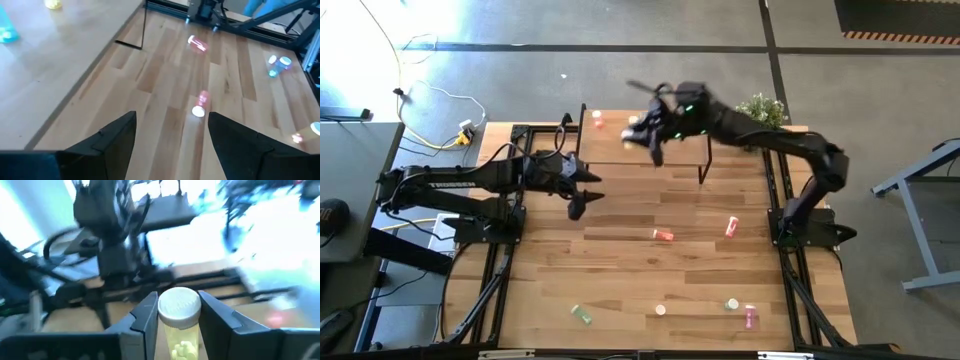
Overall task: Pick and place medicine bottles onto shelf by color
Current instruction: Put the left yellow pill bottle on the shelf aligned with the other yellow pill bottle
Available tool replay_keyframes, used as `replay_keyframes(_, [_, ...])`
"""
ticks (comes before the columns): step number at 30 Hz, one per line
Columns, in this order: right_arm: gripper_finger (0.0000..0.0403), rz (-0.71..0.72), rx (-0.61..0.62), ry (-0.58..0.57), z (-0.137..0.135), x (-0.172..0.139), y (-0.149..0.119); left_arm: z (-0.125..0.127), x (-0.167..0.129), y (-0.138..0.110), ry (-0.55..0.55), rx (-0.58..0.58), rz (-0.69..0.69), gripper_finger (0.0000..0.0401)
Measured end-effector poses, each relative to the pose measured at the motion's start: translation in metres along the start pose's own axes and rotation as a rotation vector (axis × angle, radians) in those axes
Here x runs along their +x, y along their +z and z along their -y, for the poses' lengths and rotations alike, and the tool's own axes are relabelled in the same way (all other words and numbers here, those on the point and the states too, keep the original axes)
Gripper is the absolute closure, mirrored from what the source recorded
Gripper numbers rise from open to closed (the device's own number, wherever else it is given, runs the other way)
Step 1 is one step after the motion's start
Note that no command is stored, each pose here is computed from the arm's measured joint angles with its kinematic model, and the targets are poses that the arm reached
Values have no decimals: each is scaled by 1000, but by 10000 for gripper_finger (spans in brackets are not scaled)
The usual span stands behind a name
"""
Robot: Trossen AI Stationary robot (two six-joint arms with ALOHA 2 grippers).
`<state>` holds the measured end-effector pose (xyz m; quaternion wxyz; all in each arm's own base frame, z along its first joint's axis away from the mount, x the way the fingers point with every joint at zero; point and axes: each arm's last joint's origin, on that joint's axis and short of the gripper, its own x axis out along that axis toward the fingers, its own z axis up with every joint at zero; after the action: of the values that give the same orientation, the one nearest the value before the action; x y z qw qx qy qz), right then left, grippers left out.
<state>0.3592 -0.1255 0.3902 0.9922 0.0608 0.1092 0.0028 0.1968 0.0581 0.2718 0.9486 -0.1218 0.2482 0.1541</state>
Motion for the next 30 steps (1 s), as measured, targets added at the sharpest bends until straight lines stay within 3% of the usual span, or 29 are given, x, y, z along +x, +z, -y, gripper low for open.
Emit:
replay_keyframes(9, [295, 72, -139, -220, -4, -96, 41, -8, 0, 1, 34, -21, 7, 162])
replay_keyframes(16, [295, -19, -143, -380, -11, -156, 42, -12, 0, 2, 52, -39, 10, 162])
replay_keyframes(19, [295, -111, -92, -394, -7, -161, 31, -14, -1, 2, 59, -43, 12, 162])
replay_keyframes(23, [295, -183, -25, -372, 4, -145, -2, -17, -1, 3, 72, -50, 14, 162])
replay_keyframes(30, [295, -76, 85, -328, 18, -121, -57, -19, -1, 2, 83, -55, 9, 162])
